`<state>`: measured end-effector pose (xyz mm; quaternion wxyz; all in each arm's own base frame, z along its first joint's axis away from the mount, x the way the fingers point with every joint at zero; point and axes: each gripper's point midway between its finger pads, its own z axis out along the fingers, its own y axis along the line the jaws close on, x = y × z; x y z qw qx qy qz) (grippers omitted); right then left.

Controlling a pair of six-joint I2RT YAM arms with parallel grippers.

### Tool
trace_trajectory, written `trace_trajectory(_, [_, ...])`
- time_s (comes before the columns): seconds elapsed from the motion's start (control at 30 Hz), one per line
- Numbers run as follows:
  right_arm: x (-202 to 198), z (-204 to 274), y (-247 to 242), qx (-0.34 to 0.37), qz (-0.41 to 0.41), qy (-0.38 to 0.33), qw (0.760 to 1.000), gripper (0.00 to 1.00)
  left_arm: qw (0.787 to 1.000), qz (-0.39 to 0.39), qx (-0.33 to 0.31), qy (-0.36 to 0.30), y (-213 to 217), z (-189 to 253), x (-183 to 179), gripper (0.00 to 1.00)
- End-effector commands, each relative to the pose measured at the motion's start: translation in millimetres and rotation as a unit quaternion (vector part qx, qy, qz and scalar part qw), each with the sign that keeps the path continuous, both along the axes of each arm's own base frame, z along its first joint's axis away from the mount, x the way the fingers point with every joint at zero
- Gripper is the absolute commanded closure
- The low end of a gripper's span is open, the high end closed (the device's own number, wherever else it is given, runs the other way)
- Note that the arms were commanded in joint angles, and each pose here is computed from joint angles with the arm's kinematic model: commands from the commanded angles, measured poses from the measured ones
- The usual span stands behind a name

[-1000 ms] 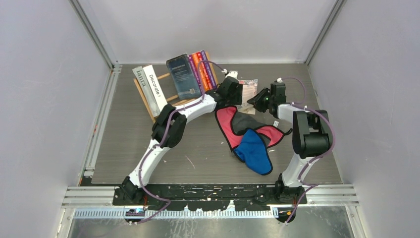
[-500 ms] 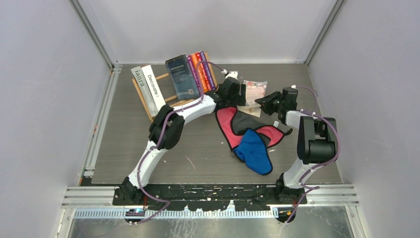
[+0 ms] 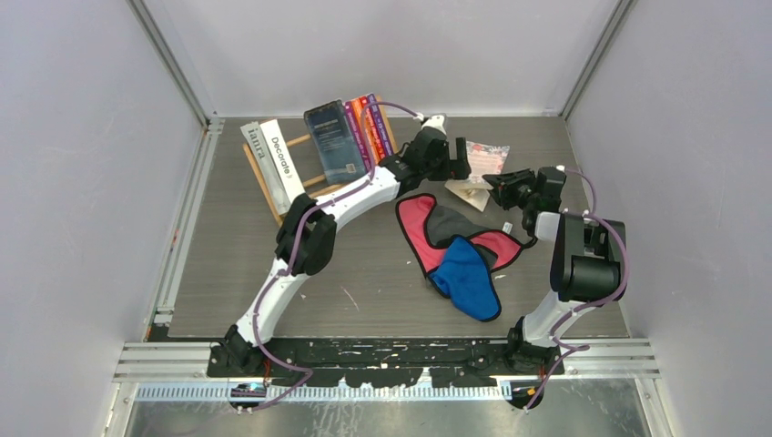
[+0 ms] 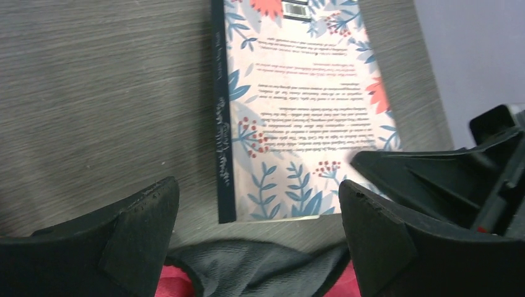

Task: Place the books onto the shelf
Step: Pick up the book from the center of the board.

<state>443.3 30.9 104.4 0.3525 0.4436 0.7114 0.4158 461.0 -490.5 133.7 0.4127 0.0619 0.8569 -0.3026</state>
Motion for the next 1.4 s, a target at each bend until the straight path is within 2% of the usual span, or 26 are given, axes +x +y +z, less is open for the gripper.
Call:
trace_trajectory(0.0, [6.2, 78.7, 8.8, 0.042, 0.021, -0.133, 0.990, 0.99, 0.999, -0.017, -0.041, 0.006, -15.5, 23.1, -4.2, 0.00])
trace_trajectory(0.23, [-5.6, 104.0, 14.0, 0.107, 0.018, -0.181, 0.978, 0.99, 0.998, -0.019, -0.052, 0.023, -12.4, 28.4, -14.4, 0.00])
trace_trajectory(0.57, [-32.8, 133.3, 22.7, 0.120, 0.032, -0.212, 0.969, 0.99, 0.997, -0.006, -0.067, 0.028, -1.3, 37.2, -23.7, 0.00])
trace_trajectory(1.2, [-53.5, 151.5, 40.2, 0.188, 0.067, -0.250, 0.947, 0.99, 0.986, -0.037, -0.152, 0.060, -14.9, 65.1, -50.2, 0.00])
trace_trajectory(1.27, [-55.8, 152.5, 44.2, 0.191, 0.073, -0.252, 0.946, 0.99, 0.983, -0.045, -0.165, 0.063, -17.3, 69.7, -54.9, 0.02])
trace_trajectory(1.37, [-59.2, 151.5, 50.5, 0.194, 0.079, -0.250, 0.945, 0.99, 0.980, -0.054, -0.180, 0.071, -19.4, 74.3, -62.8, 0.11])
